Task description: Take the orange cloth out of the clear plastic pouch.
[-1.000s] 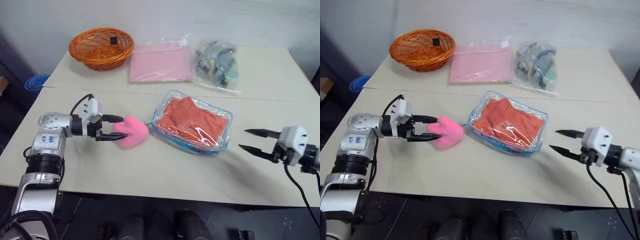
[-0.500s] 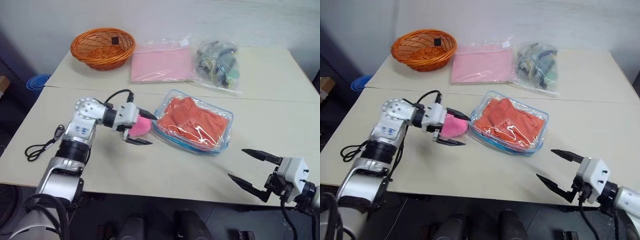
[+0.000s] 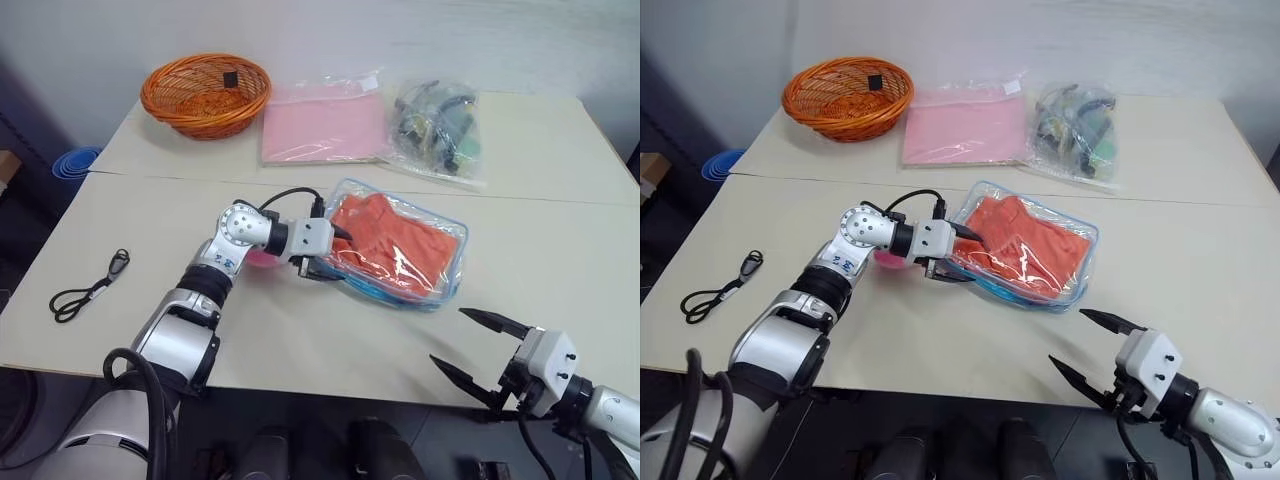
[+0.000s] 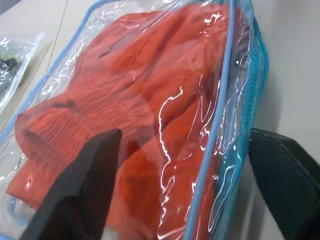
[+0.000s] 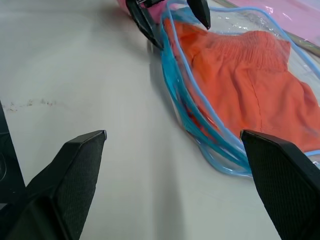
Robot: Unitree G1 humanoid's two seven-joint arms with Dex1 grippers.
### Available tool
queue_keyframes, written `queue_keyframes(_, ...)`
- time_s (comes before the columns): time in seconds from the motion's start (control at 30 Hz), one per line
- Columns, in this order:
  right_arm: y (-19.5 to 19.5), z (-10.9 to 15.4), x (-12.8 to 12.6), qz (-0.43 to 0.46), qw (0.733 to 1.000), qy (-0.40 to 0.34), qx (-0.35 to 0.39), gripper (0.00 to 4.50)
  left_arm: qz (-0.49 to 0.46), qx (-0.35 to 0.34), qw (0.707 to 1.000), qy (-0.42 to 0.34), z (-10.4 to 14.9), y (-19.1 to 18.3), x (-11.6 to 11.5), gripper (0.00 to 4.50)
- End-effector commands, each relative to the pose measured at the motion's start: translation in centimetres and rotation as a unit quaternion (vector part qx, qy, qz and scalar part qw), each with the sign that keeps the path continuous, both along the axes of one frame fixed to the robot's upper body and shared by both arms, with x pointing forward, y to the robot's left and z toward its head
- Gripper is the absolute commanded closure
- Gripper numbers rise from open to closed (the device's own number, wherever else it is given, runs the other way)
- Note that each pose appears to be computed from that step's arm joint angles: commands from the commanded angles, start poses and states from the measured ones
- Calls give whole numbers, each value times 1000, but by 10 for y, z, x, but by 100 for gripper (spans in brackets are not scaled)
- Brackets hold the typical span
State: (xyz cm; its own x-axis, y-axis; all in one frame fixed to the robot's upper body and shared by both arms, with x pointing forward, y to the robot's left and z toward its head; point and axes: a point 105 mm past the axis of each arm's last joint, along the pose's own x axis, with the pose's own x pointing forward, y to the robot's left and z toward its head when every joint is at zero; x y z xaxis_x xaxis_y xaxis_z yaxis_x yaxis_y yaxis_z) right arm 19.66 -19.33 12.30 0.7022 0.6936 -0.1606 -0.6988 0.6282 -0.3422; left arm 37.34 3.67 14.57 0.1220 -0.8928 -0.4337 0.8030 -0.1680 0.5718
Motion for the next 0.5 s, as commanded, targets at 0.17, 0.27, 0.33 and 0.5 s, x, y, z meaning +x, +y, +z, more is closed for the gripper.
queue_keyframes(0.17,3,4,-4,9,1000,-19,-4,0,-10,-39,998,38,13,-2,-3,325)
queue_keyframes(0.27,5,4,-4,14,1000,-17,-4,0,15,-60,996,67,15,-3,2,418)
queue_keyframes(0.33,10,4,-5,25,1000,-12,2,0,29,-76,992,91,17,-5,4,448)
queue_keyframes(0.5,55,11,-11,90,994,33,46,0,35,-138,971,190,32,-24,-4,448)
